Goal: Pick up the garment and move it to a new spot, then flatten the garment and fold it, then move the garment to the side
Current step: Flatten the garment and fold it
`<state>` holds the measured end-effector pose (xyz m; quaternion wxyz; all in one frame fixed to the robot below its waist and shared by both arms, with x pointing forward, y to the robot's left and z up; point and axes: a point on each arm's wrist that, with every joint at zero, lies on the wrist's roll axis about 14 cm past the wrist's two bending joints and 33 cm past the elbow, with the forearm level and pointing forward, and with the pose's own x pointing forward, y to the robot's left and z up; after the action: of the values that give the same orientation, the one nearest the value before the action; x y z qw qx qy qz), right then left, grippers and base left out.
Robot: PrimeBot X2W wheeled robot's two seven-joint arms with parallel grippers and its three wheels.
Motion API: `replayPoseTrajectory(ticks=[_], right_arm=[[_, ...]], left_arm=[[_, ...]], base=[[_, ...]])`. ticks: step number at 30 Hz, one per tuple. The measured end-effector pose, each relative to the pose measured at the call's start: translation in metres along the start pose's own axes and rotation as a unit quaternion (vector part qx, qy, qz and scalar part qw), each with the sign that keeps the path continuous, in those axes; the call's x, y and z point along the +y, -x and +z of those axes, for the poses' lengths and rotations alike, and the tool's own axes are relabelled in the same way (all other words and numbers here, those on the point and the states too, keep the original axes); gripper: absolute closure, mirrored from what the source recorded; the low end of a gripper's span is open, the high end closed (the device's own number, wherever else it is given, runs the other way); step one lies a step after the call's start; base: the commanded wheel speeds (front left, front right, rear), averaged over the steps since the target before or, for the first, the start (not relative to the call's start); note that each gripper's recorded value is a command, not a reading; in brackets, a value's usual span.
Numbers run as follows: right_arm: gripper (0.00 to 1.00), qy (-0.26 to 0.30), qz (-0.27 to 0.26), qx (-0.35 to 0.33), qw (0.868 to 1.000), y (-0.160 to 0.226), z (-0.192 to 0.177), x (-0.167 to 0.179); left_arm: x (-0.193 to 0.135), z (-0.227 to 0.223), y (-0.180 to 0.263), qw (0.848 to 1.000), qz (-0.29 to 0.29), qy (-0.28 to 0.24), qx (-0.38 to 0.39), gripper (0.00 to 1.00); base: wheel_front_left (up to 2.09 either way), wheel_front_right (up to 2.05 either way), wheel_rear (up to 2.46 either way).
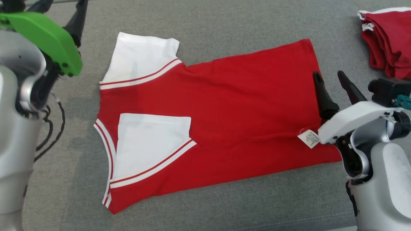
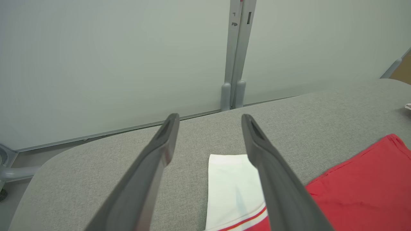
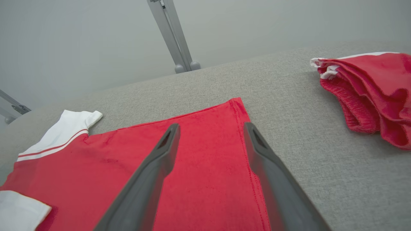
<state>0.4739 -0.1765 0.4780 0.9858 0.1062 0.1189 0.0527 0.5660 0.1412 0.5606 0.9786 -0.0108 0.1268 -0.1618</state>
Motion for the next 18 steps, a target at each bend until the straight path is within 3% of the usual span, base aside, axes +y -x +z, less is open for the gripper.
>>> replayPoseTrajectory(ticks=[6, 10, 18], right_arm=[[0.00, 0.004, 0.007, 0.007, 1.000, -0.026, -0.010, -0.003], [0.00, 0.008, -0.002, 0.018, 1.000, -0.035, -0.022, -0.016], [0.00, 0.022, -0.027, 0.030, 0.999, -0.040, -0.034, -0.043]], left_arm=[[0.008, -0.040, -0.052, 0.994, -0.011, 0.006, 0.108, 0.00], [0.012, -0.090, -0.073, 0.980, -0.013, 0.001, 0.196, 0.00], [0.013, -0.149, -0.100, 0.961, -0.016, 0.036, 0.274, 0.00]], base=[[0.00, 0.00, 0.00], [0.00, 0.00, 0.00], [0.00, 0.00, 0.00]])
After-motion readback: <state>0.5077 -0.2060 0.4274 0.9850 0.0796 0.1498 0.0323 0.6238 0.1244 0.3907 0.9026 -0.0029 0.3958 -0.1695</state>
